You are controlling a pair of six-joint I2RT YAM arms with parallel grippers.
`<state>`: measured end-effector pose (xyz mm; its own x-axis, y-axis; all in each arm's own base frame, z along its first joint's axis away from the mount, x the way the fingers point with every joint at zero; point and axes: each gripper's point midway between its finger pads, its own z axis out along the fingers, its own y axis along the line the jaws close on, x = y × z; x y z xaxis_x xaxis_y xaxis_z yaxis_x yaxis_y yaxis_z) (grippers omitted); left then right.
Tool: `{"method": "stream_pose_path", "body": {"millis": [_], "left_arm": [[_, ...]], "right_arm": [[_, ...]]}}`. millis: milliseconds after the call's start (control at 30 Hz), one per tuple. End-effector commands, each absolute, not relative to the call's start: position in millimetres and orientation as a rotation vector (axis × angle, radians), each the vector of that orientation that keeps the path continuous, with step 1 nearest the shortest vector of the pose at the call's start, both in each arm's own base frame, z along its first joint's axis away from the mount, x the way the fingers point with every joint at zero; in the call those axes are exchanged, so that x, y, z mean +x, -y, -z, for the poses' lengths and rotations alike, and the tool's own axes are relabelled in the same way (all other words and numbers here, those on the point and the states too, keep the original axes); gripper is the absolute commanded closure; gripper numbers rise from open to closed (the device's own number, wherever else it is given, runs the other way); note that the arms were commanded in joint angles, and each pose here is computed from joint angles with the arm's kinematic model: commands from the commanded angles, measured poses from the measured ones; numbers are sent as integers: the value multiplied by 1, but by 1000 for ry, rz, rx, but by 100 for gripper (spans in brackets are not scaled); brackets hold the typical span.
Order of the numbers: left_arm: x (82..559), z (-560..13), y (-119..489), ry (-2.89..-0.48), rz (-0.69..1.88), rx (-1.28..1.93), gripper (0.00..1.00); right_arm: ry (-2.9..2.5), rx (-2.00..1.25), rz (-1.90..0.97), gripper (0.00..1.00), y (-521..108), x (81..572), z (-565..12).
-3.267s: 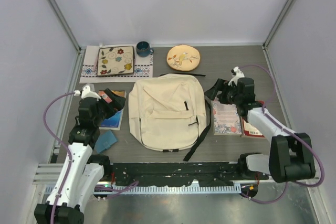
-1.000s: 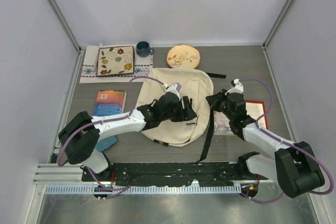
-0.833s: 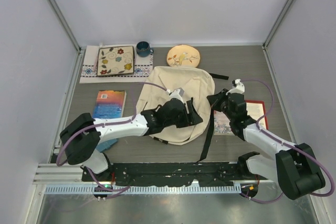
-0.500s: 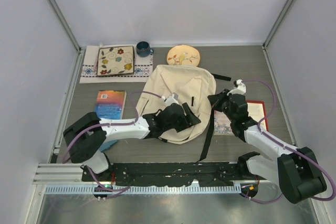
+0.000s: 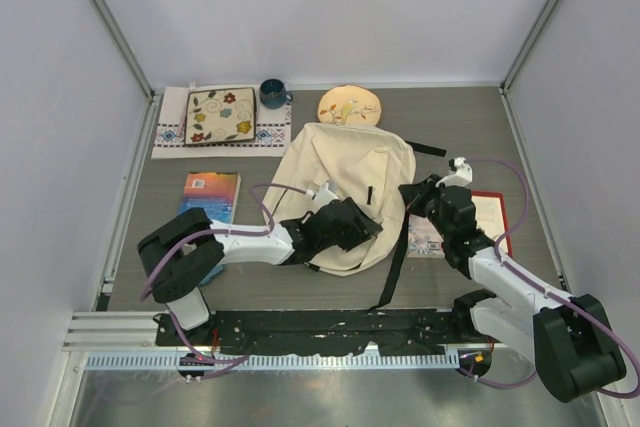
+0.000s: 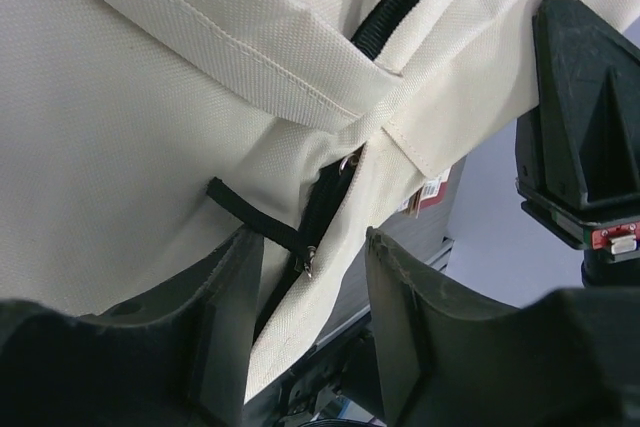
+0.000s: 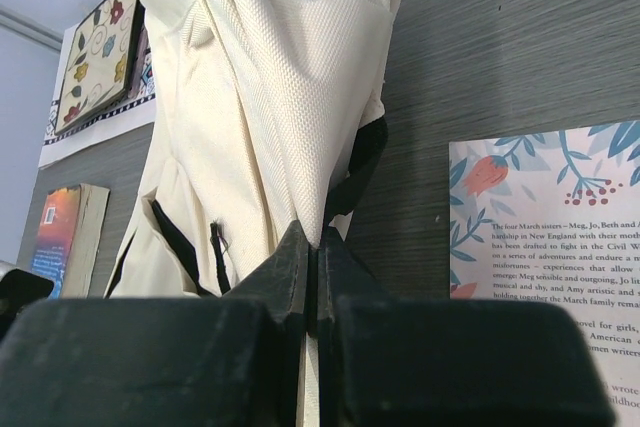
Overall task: Pack the student bag
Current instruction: Unzip the student bag at the center of the board.
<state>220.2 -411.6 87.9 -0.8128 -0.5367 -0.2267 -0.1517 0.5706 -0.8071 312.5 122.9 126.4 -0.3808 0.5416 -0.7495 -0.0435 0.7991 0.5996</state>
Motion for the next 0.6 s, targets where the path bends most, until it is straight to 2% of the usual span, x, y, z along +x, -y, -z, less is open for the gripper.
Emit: {"method": "stream_pose_path", "body": {"millis": [0, 367, 467, 567], "left_arm": [[235, -95, 416, -2280, 1204, -634, 52], [236, -83, 417, -2298, 1204, -633, 79], [236, -79, 419, -2310, 1204, -620, 98], [235, -75, 420, -2318, 1200, -606, 100]], "right_arm": [[-1682, 358, -691, 99, -122, 324, -175], [-1669, 352, -693, 99, -121, 324, -175], [-1667, 353, -692, 99, -122, 324, -174], [-1672, 361, -682, 99, -120, 325, -171]]}}
